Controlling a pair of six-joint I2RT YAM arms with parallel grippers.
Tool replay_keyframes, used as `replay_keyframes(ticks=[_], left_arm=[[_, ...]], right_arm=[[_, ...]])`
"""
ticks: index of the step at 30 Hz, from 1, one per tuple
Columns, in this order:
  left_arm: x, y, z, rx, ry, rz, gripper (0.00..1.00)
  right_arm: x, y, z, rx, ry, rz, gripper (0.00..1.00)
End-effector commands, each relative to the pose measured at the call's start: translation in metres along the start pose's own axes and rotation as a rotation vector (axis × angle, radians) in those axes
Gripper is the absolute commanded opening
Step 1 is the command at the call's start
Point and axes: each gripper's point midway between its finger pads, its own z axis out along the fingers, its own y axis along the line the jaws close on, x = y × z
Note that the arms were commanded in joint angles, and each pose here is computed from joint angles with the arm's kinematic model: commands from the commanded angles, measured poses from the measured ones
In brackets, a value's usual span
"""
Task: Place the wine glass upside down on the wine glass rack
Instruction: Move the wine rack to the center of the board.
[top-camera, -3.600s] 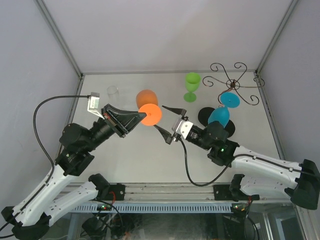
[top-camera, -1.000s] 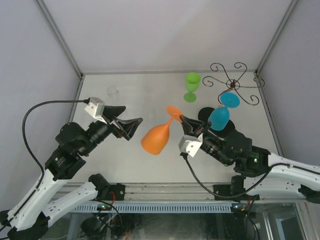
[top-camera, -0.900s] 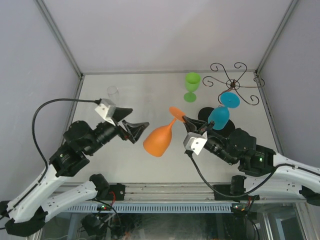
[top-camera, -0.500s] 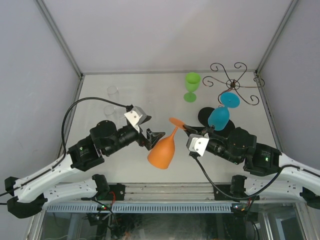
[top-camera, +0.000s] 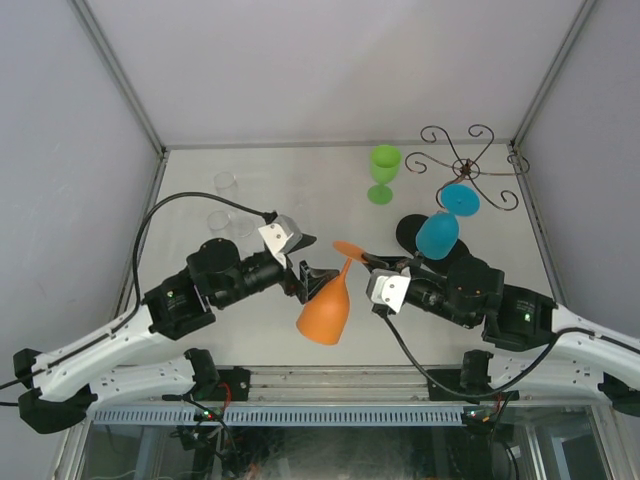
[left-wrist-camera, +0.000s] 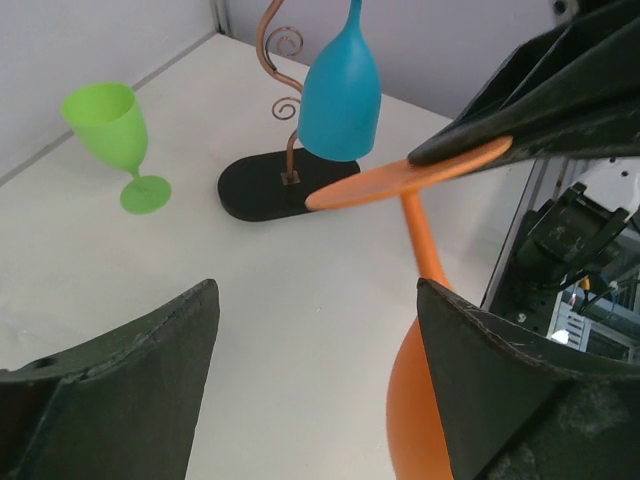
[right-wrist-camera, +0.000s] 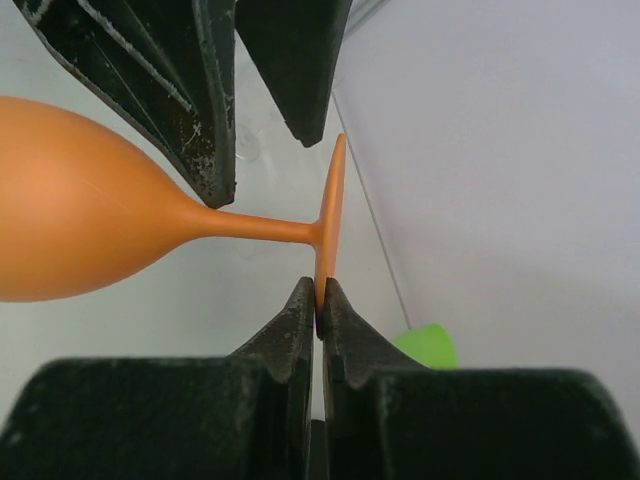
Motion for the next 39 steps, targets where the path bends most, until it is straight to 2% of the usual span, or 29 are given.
replay_keyframes(ticks=[1,4,7,12,16,23,30,34,39], left_arm=[[-0.037,-0.014,-0.006,0.063,-0.123,-0.036,0.84],[-0.038,-0.015,-0.008,0.068,-0.135,-0.058,0.85],[-0.036,-0.017,-0.007,0.077,-0.134,-0.074,0.84],[-0.022,-0.016,0.002,0.069,-0.094,-0.082,0.76],[-0.019,-0.015,0.009,0.063,-0.078,-0.09,0.7],[-0.026,-0.02,0.016,0.083,-0.084,-0.106,0.43],[-0.024,-0.02,0.018,0.082,-0.081,-0.114,0.21],[-0.021,-0.014,0.019,0.046,-0.073,-0.121,0.01],[-0.017,-0.007,0.017,0.005,-0.072,-0.125,0.0]], right_arm=[[-0.009,-0.027,0.0,0.104,0.018,-0.035,0.0],[-0.005,-0.029,0.003,0.126,0.037,-0.049,0.0],[-0.014,-0.033,0.003,0.149,0.002,-0.039,0.0],[-0.037,-0.036,0.0,0.153,-0.102,-0.011,0.0],[-0.044,-0.034,-0.002,0.142,-0.134,-0.004,0.0],[-0.044,-0.029,0.004,0.134,-0.121,-0.008,0.0],[-0.046,-0.032,0.007,0.156,-0.118,-0.009,0.0],[-0.046,-0.032,0.008,0.164,-0.114,-0.007,0.0],[-0.042,-0.031,0.009,0.166,-0.093,-0.013,0.0]])
